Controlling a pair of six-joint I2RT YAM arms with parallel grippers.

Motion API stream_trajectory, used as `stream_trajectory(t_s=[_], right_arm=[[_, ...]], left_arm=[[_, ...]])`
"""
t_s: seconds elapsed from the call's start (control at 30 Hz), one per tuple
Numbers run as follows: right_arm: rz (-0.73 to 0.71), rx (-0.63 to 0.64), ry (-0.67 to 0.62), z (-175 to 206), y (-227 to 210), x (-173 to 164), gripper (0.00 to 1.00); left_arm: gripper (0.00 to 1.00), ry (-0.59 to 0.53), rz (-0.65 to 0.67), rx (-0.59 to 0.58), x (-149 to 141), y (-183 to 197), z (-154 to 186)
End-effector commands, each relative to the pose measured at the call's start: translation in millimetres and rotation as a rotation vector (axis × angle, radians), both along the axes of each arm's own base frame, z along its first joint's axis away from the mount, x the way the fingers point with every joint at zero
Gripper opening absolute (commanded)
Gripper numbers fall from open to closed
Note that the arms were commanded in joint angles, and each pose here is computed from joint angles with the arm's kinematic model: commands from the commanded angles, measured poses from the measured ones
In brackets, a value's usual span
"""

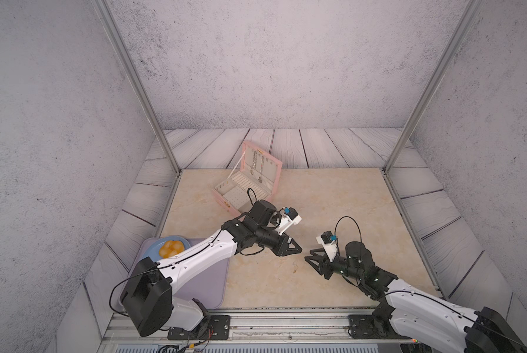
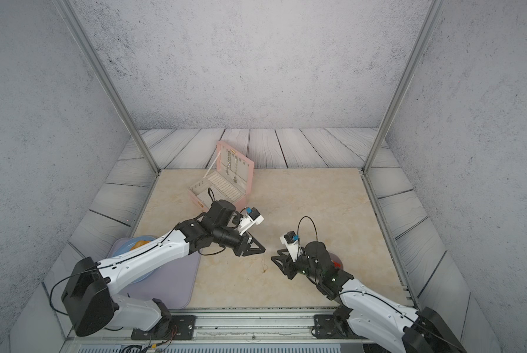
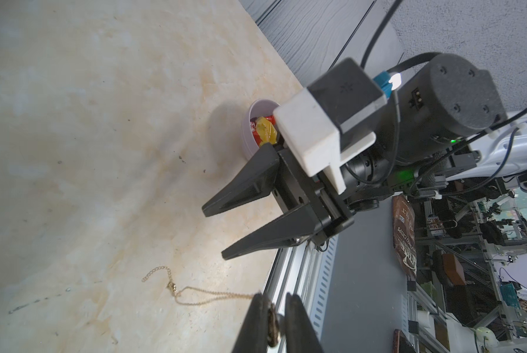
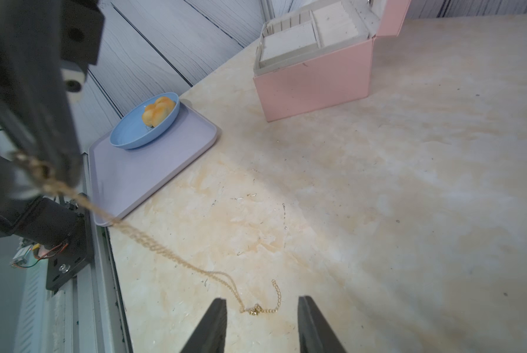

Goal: Put jewelry chain into jewelry box
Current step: Pick up the necklace from the center of the board.

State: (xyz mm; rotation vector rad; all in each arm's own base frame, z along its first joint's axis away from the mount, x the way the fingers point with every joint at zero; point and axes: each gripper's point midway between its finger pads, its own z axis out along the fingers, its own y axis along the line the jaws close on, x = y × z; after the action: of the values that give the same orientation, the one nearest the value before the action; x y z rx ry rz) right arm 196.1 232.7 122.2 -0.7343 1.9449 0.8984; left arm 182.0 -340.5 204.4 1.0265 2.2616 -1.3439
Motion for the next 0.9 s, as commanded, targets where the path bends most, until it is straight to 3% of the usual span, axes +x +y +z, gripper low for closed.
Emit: stream_trajectory(t_s=[0.0, 0.33, 0.67, 0.87], right_arm=[[0.008, 0.024, -0.011, 5, -1, -4, 0.43], [0.117, 0.171, -0.086, 60, 14, -16, 0.55], [0.105, 0.284, -0.197, 111, 15, -13, 0.64], [0.118, 0.302, -0.194, 113, 24, -4, 0.64]], left_arm=[[0.00, -0.058, -0.002, -0.040, 4, 2, 24], [0.01, -0.189, -0.029, -0.127, 4, 1, 69], [0.01, -0.214, -0.096, -0.188, -2, -4, 98], [0.01, -0.218, -0.120, -0.227, -6, -6, 111]])
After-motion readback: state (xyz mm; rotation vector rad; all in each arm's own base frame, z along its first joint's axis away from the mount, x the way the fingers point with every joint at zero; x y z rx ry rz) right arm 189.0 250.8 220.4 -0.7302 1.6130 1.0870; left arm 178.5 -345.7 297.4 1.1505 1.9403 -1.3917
